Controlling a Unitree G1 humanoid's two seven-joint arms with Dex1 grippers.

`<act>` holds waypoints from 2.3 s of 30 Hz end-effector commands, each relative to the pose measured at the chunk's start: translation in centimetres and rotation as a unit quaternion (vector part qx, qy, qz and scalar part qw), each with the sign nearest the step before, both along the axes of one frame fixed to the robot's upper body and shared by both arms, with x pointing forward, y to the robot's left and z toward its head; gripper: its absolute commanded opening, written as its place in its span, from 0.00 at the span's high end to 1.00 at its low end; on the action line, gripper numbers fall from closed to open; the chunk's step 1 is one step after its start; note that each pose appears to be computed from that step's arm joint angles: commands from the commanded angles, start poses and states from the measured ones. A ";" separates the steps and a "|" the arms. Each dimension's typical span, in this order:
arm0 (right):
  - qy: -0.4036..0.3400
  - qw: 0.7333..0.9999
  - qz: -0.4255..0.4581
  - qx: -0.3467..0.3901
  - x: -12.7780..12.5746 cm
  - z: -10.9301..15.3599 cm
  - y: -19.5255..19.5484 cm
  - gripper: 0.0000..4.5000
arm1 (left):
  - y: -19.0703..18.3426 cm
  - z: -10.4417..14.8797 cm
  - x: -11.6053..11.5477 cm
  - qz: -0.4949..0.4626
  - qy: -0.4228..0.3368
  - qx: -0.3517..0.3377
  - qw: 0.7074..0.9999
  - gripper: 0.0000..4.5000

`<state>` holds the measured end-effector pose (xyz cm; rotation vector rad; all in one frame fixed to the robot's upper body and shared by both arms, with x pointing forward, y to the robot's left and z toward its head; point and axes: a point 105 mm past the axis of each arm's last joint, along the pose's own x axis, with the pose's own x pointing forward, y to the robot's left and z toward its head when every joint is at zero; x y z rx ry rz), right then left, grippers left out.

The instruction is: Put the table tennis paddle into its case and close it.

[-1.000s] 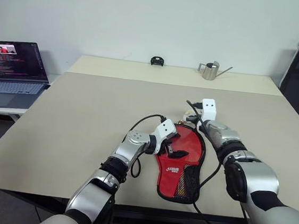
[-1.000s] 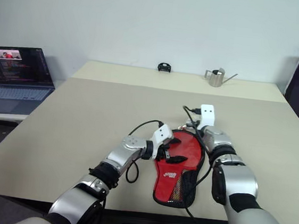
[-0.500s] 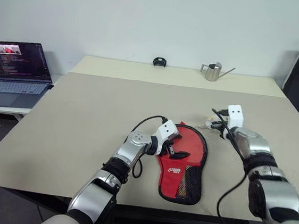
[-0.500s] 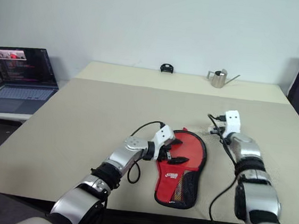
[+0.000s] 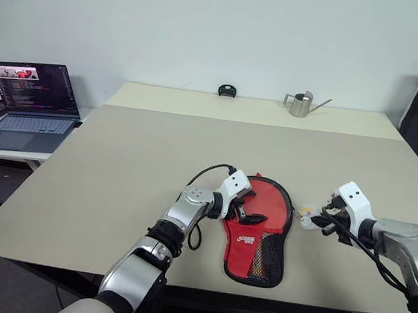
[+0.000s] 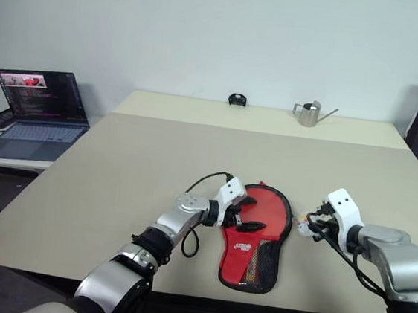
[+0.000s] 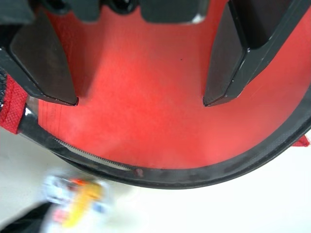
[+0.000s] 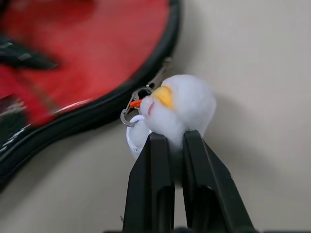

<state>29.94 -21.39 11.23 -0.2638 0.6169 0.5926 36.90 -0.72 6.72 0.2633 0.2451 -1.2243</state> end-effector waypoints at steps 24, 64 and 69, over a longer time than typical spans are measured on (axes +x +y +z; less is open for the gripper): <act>0.128 0.922 0.365 0.009 -14.0 -1.2 5.4 0.99 | 0.2 -5.6 -2.0 -0.003 0.077 0.067 0.995 0.00; -0.076 0.972 0.190 0.114 -2.0 6.9 3.5 0.59 | 10.0 7.2 -0.9 0.053 -0.089 -0.070 0.992 0.00; -0.137 0.968 0.170 0.121 0.8 8.2 2.5 0.59 | 16.8 12.1 -2.6 0.139 -0.142 -0.073 0.977 0.00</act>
